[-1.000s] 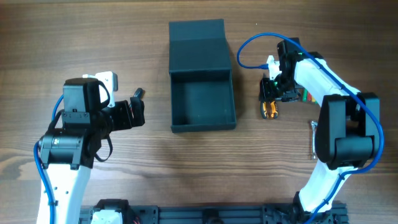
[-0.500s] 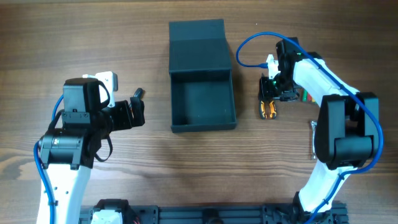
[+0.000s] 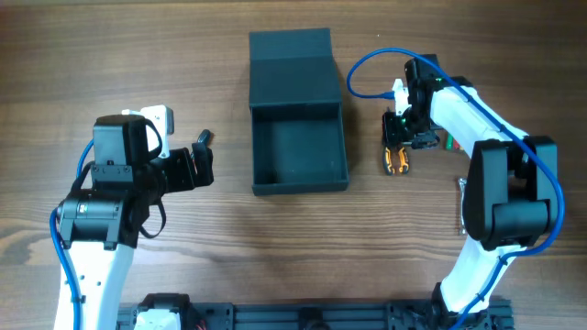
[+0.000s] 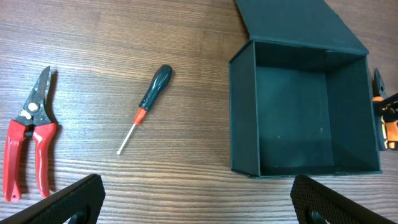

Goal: Pack container
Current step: 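Lower the right gripper and close it on the pliers handles, then carry the pliers left into the green box and release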

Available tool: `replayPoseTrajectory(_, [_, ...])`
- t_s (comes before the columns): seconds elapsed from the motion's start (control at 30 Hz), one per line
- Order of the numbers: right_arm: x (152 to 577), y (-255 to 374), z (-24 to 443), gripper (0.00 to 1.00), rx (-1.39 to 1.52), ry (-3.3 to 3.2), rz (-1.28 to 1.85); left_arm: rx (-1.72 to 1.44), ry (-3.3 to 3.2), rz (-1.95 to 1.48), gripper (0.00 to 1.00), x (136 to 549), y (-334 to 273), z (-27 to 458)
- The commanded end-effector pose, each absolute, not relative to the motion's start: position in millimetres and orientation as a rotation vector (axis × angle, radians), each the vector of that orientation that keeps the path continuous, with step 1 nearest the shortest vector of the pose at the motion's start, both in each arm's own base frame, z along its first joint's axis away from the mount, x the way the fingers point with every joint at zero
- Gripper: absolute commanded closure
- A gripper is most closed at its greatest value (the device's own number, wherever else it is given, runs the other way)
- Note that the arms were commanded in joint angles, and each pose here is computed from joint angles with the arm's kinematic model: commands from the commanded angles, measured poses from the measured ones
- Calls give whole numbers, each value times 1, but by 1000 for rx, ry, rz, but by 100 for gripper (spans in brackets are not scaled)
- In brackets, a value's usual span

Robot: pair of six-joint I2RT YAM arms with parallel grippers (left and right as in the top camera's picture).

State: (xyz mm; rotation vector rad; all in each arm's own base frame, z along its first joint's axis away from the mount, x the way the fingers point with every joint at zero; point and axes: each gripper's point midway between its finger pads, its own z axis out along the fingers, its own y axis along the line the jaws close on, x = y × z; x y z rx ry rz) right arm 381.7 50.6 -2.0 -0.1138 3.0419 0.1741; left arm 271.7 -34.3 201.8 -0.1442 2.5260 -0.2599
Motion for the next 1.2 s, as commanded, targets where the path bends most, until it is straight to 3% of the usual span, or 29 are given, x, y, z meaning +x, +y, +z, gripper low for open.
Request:
replayPoseTrajectory(0.0, [388,30,-10,96,-114,3024,17,-129,2507,-245,0,274,-32,209])
replayPoseTrajectory(0.73, [401,28,-4,96,-109,2964,-10,-129,2507,-245,0,274,-32,209])
replayPoseTrajectory(1.17, [403,26,78,96,-154,2800,-28,-129,2507,-245,0,274,-32,209])
